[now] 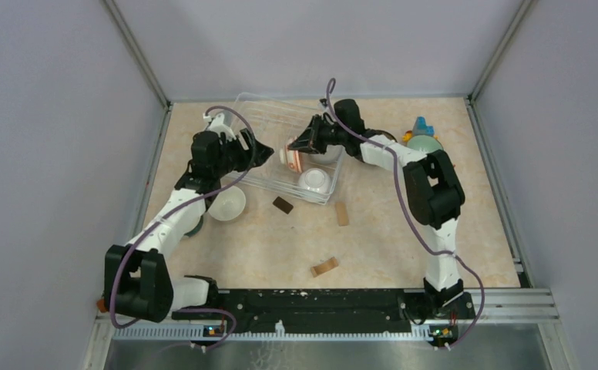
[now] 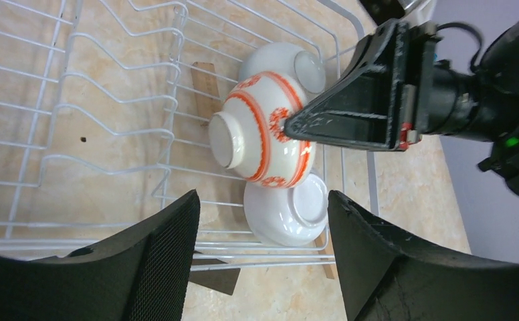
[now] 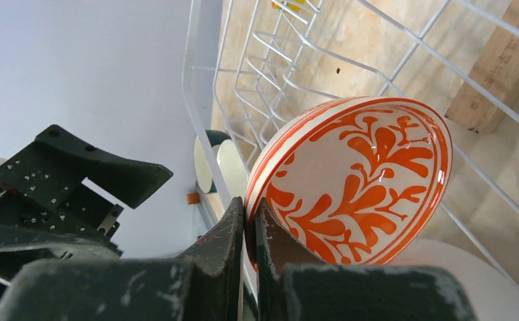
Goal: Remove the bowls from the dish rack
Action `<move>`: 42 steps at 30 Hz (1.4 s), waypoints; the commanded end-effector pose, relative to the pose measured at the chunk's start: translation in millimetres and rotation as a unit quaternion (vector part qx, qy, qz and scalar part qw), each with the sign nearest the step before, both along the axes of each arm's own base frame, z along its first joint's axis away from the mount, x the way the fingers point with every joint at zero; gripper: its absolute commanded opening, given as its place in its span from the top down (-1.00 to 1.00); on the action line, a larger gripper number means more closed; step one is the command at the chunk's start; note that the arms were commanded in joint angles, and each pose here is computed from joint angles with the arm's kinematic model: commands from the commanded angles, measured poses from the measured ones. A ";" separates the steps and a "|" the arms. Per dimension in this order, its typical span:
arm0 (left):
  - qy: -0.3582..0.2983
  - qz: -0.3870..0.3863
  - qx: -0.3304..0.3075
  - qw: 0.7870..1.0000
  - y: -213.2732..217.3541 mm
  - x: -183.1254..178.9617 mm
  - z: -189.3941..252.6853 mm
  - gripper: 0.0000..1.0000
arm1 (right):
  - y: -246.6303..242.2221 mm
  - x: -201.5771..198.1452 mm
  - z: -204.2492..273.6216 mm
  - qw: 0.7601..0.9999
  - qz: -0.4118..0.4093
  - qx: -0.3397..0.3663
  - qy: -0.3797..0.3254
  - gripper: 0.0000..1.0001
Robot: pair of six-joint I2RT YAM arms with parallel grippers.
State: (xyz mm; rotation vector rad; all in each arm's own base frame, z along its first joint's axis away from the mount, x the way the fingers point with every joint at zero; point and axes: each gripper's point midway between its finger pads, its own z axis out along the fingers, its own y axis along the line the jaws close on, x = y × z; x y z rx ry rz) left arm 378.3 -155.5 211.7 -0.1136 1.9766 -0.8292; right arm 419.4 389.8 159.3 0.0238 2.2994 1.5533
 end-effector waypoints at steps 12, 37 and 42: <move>-0.088 0.035 0.021 0.995 20.4 -23.0 38.0 -0.53 | -92.1 -40.0 164.9 0.941 -0.081 -0.101 -0.312 1.00; -0.066 0.259 -0.013 0.964 90.8 -38.0 25.7 -0.97 | -252.4 -85.7 41.7 0.844 -0.317 -0.334 -0.275 1.00; -0.057 0.251 -0.028 0.966 84.9 -36.9 20.8 -0.97 | -245.6 -75.1 22.1 0.850 -0.296 -0.366 -0.238 1.00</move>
